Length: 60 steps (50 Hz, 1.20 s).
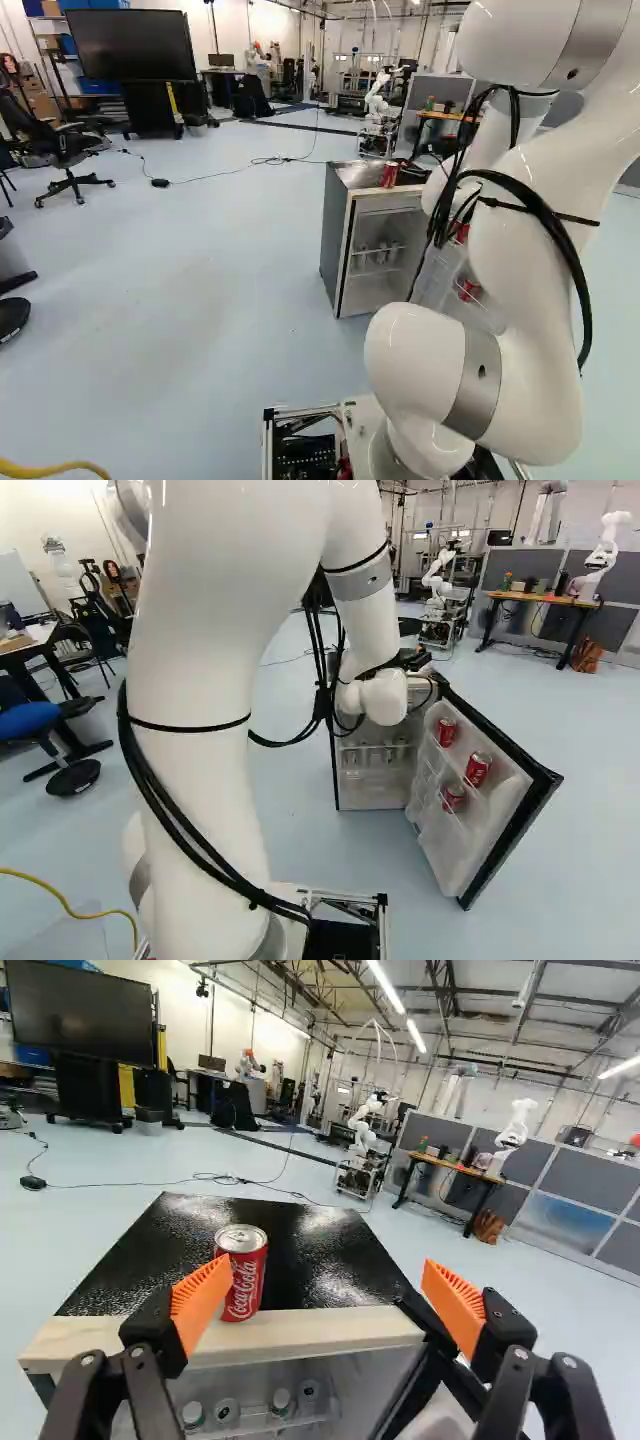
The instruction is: Grab a drink from the fridge
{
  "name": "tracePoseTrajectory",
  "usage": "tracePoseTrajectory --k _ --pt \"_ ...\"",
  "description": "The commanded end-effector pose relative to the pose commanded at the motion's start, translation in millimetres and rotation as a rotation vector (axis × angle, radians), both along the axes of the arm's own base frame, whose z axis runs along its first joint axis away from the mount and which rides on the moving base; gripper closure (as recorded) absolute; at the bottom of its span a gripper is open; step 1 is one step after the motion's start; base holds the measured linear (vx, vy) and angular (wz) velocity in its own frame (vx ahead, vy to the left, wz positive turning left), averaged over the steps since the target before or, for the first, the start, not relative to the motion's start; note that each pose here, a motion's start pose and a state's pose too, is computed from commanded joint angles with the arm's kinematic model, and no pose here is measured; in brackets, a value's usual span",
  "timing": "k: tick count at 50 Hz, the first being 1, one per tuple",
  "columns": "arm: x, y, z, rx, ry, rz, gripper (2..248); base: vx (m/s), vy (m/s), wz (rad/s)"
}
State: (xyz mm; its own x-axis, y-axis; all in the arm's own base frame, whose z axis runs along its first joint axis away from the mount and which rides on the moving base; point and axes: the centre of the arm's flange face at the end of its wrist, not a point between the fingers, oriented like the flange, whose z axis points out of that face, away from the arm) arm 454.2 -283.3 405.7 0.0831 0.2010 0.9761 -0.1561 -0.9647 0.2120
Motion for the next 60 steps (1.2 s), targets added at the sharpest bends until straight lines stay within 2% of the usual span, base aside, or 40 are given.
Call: tracePoseTrajectory --k 30,60 --pt "-30 -48.8 16.9 0.019 0.123 -0.174 3 0.0 0.0 0.0" --pt "-58 -101.3 34.7 0.085 0.209 -0.381 3 0.0 0.0 0.0"
